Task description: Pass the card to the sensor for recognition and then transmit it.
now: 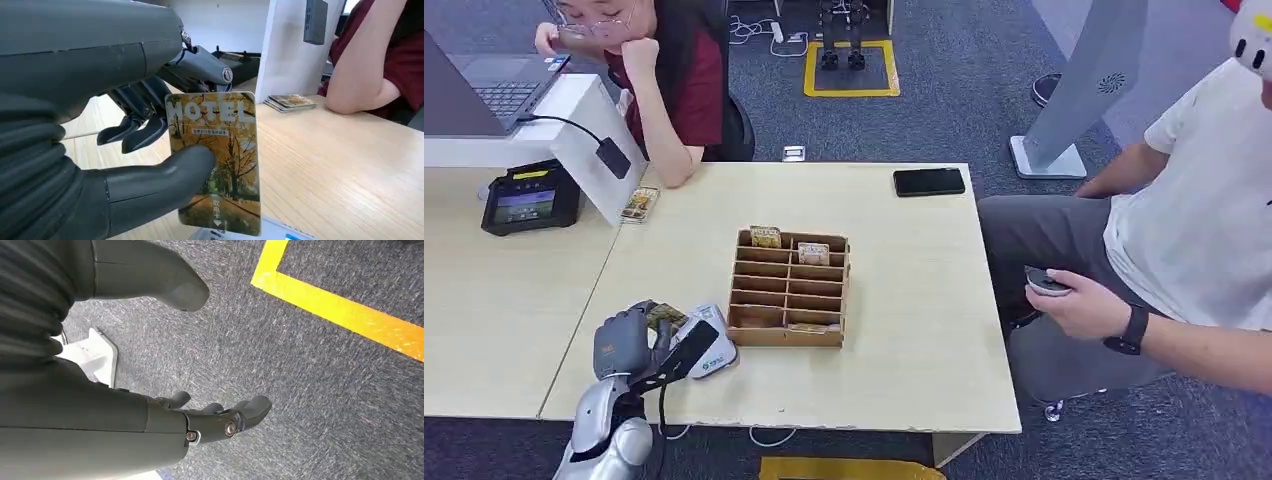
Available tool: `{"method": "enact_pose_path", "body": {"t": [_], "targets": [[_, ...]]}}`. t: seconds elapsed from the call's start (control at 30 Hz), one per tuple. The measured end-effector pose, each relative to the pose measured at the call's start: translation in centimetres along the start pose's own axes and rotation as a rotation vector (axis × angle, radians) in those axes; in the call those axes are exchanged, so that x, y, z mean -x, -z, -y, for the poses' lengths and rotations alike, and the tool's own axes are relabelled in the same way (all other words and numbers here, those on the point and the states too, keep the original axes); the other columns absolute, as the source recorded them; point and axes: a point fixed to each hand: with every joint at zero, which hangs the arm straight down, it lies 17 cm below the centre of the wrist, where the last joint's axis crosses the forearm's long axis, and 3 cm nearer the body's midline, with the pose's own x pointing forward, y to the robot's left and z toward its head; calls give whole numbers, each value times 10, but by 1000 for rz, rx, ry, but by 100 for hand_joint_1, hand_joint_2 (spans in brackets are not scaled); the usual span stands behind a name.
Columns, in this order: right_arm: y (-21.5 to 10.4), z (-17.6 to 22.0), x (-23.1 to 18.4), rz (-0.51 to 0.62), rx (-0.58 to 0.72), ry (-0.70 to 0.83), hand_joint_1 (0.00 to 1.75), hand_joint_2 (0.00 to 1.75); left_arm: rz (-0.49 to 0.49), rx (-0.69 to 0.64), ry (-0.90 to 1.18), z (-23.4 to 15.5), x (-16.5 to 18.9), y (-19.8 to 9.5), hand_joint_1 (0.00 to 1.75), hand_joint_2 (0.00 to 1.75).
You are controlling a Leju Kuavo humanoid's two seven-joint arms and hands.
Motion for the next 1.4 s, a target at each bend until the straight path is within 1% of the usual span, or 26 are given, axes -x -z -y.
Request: {"method": "enact_pose_path", "body": {"t": [0.27, 0.33, 0.43, 0.53, 0.6, 0.7, 0.97, 1.17, 1.4], "targets": [[0, -1, -1, -5, -2, 0, 0, 175, 8, 68, -23, 11, -4, 2, 175, 175], [0, -1, -1, -5, -1, -2, 0, 175, 30, 126, -167, 20, -14, 0, 175, 175], [0, -1, 0, -8, 4, -3, 0, 175, 12, 254, -474, 31, -28, -6, 175, 175], [0, -1, 0, -7, 4, -6, 0, 175, 21, 317, -627, 27, -36, -8, 175, 175], [-1, -2, 0, -10, 3, -6, 0, 175, 23, 330, -683, 23, -36, -8, 175, 175], [-1, -2, 0, -10, 4, -6, 0, 175, 16, 346, -709, 23, -32, -10, 175, 175], [-1, -2, -1, -8, 7, -11, 0, 175, -8, 334, -738, 20, -24, -9, 175, 175], [-1, -4, -3, -7, 4, -11, 0, 175, -36, 304, -676, 18, -13, -6, 175, 175], [-1, -6, -6, -3, 1, -10, 0, 175, -49, 283, -527, 25, -5, -8, 175, 175]]}}
